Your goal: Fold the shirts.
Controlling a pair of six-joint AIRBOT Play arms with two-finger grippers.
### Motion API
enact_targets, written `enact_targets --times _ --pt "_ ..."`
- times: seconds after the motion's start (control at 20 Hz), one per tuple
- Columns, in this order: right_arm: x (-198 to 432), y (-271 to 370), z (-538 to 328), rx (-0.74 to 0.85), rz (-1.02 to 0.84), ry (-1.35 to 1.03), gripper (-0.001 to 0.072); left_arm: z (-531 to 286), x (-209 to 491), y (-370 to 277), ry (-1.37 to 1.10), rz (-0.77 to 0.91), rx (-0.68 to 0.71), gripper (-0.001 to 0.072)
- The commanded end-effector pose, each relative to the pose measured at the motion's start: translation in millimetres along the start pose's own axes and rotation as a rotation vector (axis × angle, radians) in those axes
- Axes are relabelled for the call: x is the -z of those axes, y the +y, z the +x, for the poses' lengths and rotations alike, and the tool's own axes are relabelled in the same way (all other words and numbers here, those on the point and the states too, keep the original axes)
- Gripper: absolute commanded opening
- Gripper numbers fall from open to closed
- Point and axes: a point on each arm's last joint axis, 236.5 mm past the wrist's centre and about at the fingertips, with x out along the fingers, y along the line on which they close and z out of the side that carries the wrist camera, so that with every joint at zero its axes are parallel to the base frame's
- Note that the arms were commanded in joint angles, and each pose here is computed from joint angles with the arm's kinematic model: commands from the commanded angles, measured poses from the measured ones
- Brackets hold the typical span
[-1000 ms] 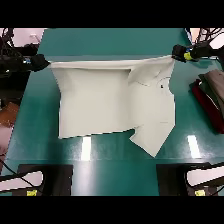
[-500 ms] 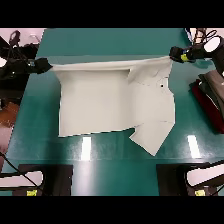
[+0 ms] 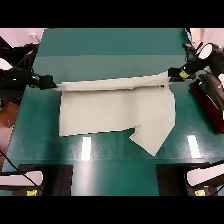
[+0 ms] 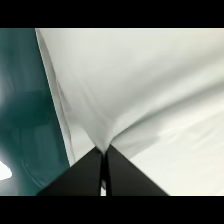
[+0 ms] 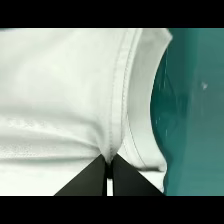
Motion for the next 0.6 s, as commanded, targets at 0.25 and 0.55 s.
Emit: enact_targets --times 0.25,0.55 --pt "10.3 15.5 -0.9 -0.069 0.023 0.044 0.0355 19.2 38.3 7.1 0.105 -0.108 0.000 0.0355" --pt "22.5 41.7 -49.5 -0.157 -0.080 0.123 0.0339 3.7 71.2 1.9 0.242 -0.140 0.037 0.0501"
